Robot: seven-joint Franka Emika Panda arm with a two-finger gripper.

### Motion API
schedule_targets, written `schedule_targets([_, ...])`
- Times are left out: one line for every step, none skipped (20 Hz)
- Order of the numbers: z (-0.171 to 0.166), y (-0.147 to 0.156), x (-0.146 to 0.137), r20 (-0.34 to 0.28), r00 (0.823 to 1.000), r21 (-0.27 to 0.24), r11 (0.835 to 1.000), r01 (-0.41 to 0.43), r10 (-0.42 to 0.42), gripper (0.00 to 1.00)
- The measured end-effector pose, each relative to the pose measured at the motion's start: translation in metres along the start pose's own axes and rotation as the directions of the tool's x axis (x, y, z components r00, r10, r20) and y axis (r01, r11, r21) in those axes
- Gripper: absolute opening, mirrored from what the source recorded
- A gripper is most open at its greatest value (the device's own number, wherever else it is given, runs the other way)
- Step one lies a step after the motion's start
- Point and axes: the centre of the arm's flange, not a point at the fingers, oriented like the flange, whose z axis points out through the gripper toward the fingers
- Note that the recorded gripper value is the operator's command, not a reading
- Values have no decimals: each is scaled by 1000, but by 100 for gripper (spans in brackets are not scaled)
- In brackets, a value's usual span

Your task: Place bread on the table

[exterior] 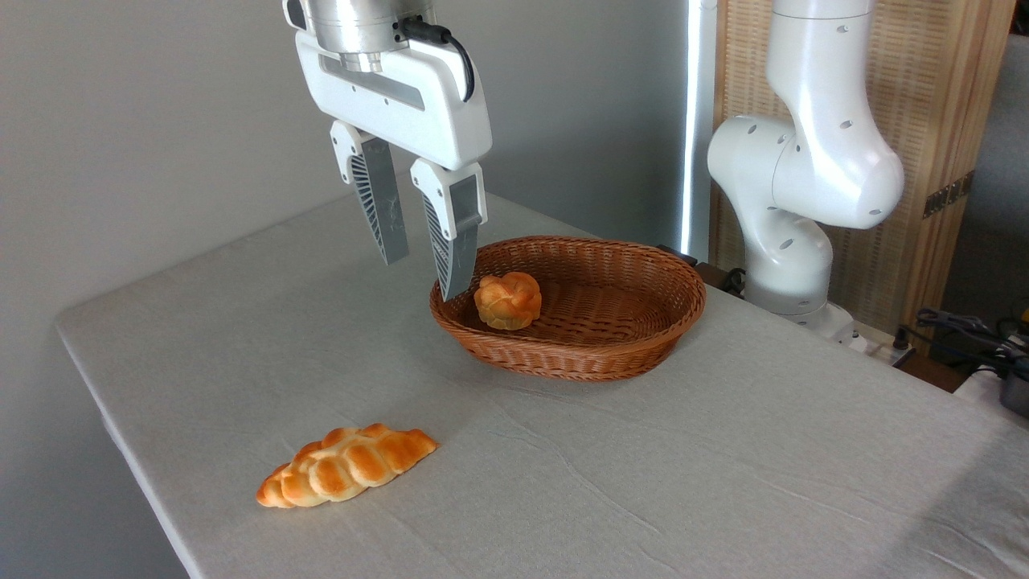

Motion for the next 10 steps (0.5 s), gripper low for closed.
schedule_targets([-5, 2, -2, -7, 1000, 6, 1000, 0, 0, 100])
schedule_targets([-5, 2, -3, -4, 1000, 4, 1000, 1, -1, 100])
schedule_targets([-4, 1, -4, 0, 1000, 0, 1000, 4, -4, 100])
schedule_targets([-4, 0, -5, 2, 1000, -2, 1000, 5, -5, 100])
schedule_targets([-4, 0, -6, 3, 1000, -3, 1000, 7, -7, 100])
schedule_targets([-4, -1, -6, 4, 1000, -3, 1000, 8, -8, 100])
schedule_targets([-4, -1, -6, 4, 1000, -3, 1000, 9, -9, 100])
schedule_targets([-4, -1, -6, 4, 1000, -3, 1000, 9, -9, 100])
schedule_targets([-4, -1, -6, 4, 1000, -3, 1000, 9, -9, 100])
schedule_targets([-4, -1, -6, 4, 1000, -3, 1000, 9, -9, 100])
